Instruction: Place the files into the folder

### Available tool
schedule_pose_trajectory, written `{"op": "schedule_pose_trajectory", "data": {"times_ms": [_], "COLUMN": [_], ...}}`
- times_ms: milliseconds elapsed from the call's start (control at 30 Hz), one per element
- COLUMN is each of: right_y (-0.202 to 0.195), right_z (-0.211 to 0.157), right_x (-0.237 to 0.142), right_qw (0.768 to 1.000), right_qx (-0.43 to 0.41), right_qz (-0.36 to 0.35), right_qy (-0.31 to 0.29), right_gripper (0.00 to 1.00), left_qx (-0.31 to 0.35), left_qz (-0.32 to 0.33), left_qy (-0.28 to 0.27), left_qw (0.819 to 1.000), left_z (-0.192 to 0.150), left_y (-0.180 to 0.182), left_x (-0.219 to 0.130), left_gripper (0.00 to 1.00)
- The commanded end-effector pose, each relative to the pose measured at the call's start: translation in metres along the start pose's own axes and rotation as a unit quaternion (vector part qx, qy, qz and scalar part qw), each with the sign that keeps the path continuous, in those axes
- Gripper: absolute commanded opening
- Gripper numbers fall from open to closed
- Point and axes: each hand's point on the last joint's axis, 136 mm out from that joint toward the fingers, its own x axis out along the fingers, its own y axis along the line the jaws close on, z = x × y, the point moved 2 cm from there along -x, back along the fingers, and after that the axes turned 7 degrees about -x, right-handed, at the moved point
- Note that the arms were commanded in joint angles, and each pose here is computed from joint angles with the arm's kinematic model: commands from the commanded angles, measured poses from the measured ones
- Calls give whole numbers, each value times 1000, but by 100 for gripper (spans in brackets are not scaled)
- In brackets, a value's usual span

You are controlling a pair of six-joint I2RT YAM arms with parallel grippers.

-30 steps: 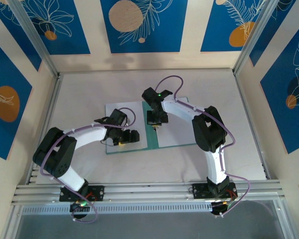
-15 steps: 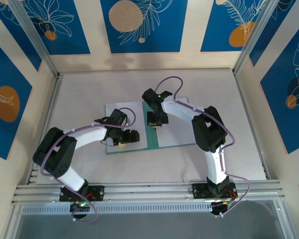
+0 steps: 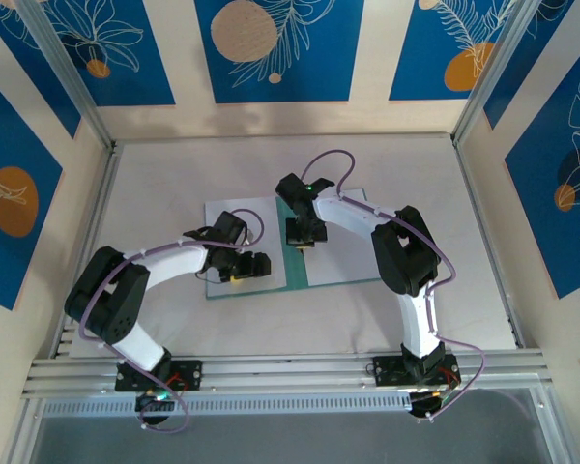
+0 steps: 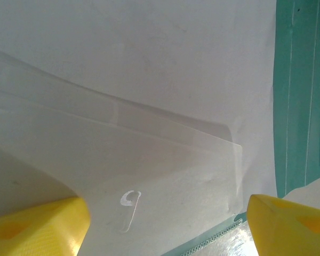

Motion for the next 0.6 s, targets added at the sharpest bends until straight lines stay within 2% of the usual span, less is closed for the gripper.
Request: {"op": "schedule_pose_trajectory", "data": {"times_ms": [0, 567], "right_y": [-30, -35], "right_z": [-13, -21], "right_x": [10, 25], "right_qw": [998, 997], "right_qx": [4, 5], "right_qz": [-65, -71], "right_qy": [21, 37], "right_gripper": [3, 3], "left_qx": [-23, -24], "left_qz": [57, 60], "left_qy": [59, 61], "left_qw": [996, 996], "left_z": [-27, -28], "left_y": [32, 33], "left_x": [12, 12], "left_gripper": [81, 81]}}
